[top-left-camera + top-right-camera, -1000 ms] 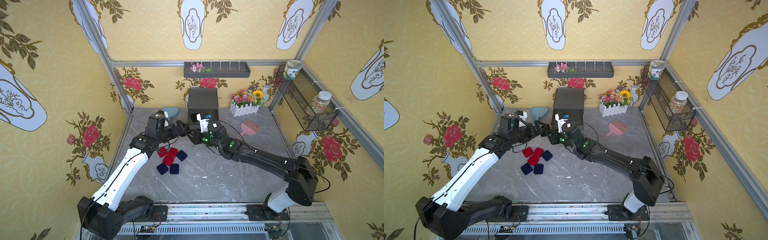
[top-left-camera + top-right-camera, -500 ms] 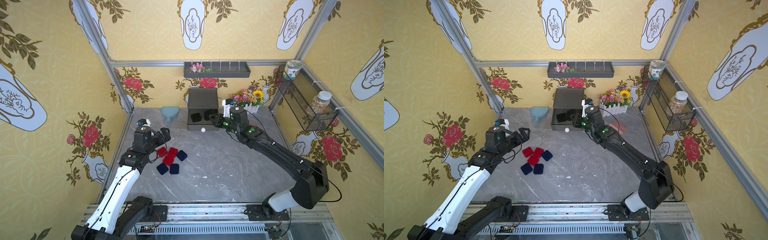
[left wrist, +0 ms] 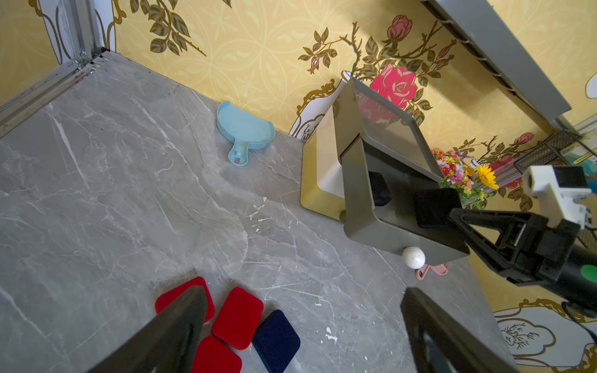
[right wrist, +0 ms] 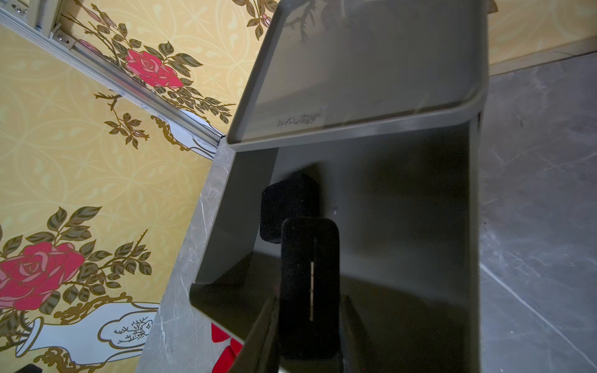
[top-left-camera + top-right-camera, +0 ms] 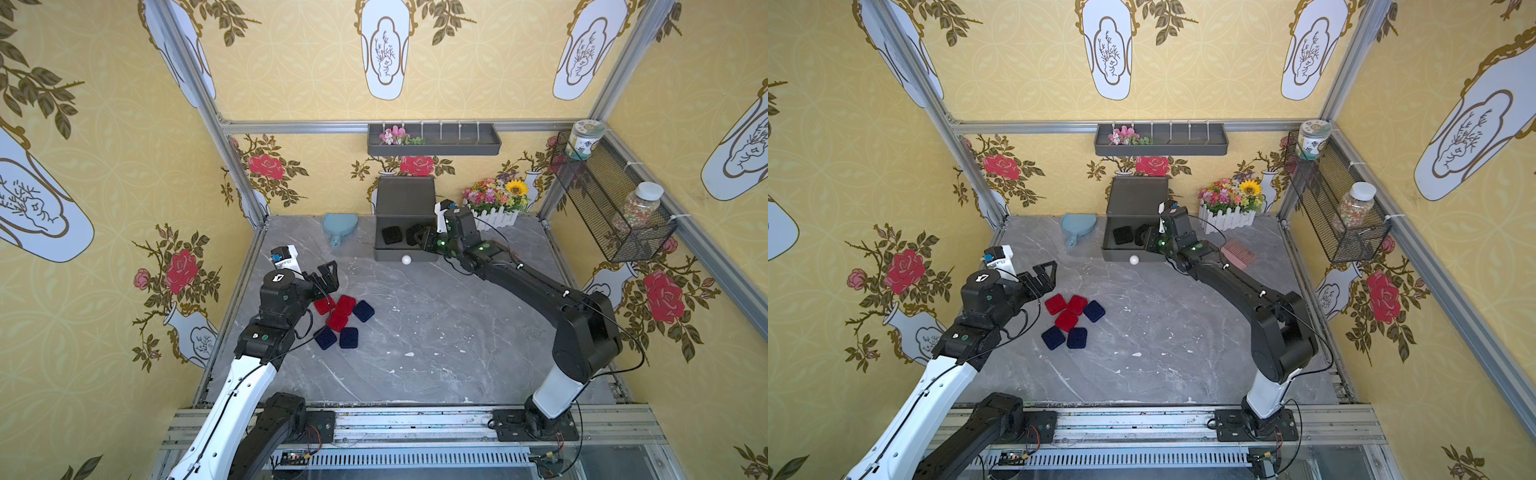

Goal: Place the brooch boxes into the drawer by color
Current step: Place the brooch box in the drawer.

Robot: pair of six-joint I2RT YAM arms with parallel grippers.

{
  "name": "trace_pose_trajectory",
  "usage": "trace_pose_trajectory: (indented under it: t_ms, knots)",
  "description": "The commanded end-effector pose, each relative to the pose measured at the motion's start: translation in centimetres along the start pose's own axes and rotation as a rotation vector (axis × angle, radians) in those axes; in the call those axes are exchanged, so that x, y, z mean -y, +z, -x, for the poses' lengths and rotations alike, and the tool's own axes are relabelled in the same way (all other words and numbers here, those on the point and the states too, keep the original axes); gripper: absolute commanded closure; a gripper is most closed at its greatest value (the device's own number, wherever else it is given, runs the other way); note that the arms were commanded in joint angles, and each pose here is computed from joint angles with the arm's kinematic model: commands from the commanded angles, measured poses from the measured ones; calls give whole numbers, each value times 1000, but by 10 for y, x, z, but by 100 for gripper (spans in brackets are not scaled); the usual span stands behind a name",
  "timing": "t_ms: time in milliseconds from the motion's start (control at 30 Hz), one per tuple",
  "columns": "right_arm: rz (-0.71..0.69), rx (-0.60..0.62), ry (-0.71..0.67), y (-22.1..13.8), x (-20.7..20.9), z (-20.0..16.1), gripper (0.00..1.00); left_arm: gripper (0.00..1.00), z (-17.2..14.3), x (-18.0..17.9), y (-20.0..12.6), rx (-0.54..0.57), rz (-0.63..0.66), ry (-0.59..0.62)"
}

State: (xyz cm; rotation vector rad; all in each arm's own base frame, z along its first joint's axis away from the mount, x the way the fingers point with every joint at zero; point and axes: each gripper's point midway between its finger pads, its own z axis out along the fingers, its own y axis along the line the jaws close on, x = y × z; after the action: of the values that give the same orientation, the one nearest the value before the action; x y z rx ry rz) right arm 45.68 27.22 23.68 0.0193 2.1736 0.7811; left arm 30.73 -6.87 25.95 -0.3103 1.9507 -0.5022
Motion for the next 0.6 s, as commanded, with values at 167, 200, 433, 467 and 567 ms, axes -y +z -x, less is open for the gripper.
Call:
trace_pose_trajectory:
  t_ms: [167,200,433,467,567]
  knots:
    - [-48,-25,-15,28,10,4,80,0,2,4,2,7,-21,26]
    - [-53,-30,-16,30,11,4,80,0,2,5,2,5,-23,27]
    - [-76,-43,-11,39,21,1,77,0,3,4,2,4,-17,33]
    - [-76,-45,-11,40,22,1,74,0,3,4,3,3,-17,32]
    - [-84,-55,-12,41,23,0,59,0,2,4,4,0,-15,33]
